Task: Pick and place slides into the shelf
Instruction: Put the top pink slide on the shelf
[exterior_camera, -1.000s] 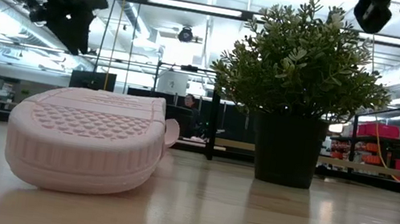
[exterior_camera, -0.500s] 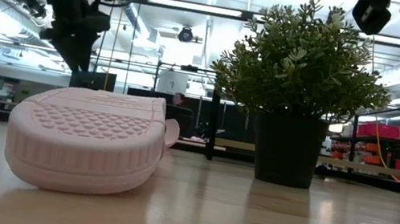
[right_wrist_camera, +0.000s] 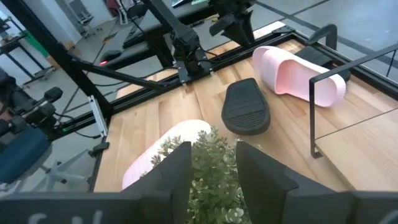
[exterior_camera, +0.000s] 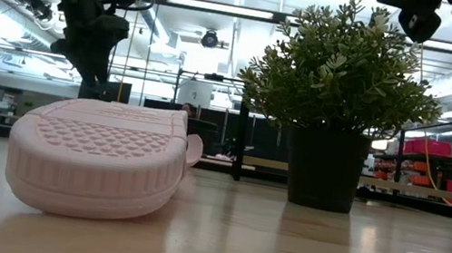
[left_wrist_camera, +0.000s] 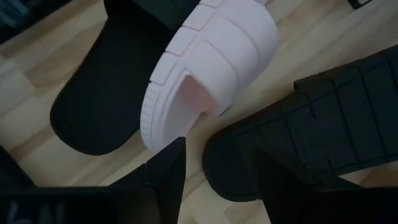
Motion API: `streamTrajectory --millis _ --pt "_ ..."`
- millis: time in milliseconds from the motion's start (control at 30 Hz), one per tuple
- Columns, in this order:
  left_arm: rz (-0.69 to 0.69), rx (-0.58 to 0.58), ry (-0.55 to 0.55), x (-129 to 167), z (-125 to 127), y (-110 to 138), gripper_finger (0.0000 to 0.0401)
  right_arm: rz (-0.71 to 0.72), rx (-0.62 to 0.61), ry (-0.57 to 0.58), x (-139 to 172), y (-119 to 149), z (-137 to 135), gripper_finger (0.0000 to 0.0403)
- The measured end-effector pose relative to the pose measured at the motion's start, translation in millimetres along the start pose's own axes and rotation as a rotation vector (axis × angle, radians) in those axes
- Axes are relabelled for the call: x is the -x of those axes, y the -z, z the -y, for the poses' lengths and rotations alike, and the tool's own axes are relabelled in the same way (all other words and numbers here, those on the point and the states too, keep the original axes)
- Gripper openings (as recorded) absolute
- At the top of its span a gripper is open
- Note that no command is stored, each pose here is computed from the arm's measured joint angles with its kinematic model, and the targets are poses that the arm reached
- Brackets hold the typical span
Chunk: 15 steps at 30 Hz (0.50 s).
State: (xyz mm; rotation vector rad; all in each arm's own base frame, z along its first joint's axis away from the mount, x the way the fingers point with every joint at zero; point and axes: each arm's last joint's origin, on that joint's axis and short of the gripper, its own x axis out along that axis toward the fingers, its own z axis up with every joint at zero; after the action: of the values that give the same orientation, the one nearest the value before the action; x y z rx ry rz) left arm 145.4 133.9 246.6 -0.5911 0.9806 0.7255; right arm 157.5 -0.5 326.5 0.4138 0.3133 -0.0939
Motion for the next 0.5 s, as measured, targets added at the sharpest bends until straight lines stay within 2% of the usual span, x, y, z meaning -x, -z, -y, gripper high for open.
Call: streamTrajectory --millis 500 --pt "0.025 -0.037 -0.027 1.4 -26.5 -5.1 0.0185 -0.075 -0.001 -0.004 -16.8 4.7 0.5 0.0137"
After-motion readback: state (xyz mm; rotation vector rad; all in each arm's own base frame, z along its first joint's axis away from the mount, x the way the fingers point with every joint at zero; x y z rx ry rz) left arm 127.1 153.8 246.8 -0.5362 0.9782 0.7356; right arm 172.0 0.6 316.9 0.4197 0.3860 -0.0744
